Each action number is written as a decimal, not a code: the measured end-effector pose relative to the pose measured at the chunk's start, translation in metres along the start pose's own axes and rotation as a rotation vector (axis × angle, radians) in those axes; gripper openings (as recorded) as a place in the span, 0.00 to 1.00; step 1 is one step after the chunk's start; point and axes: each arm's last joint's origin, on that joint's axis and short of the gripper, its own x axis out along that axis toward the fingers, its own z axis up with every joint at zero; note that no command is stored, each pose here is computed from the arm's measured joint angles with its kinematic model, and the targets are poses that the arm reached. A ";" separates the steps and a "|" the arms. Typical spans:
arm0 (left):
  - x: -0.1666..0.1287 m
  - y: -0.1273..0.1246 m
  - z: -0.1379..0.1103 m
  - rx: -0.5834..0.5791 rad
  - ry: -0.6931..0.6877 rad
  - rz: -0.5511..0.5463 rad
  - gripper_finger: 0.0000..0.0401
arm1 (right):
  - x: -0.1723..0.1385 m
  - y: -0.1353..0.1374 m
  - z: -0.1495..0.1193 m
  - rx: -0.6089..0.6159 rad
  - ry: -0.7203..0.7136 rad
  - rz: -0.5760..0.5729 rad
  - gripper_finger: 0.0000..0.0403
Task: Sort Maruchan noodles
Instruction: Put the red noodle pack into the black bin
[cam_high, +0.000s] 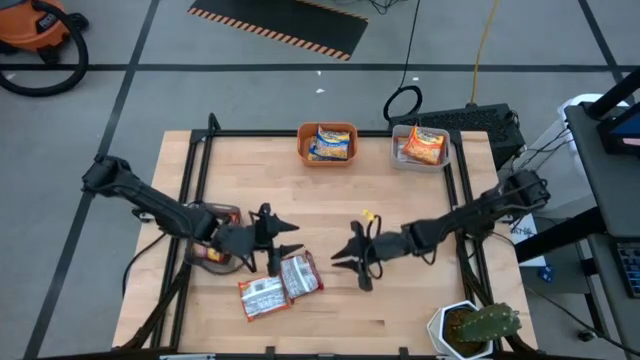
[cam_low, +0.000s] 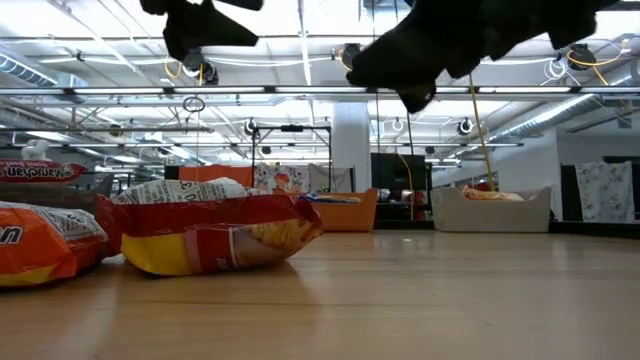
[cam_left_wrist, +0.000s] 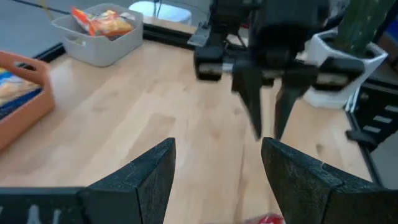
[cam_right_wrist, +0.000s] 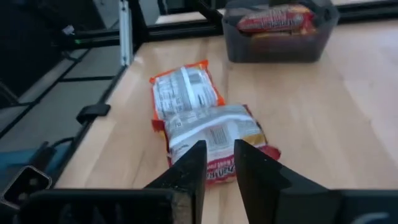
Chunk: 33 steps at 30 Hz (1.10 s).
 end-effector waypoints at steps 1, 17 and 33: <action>0.004 -0.002 -0.002 -0.003 -0.005 -0.003 0.61 | 0.003 0.005 -0.005 0.008 0.008 -0.004 0.20; 0.011 -0.043 -0.024 -0.020 -0.031 -0.155 0.61 | 0.079 0.061 -0.071 0.073 0.072 0.025 0.22; -0.025 -0.078 -0.044 0.015 -0.085 -0.125 0.61 | 0.095 0.063 -0.097 0.065 0.115 -0.217 0.38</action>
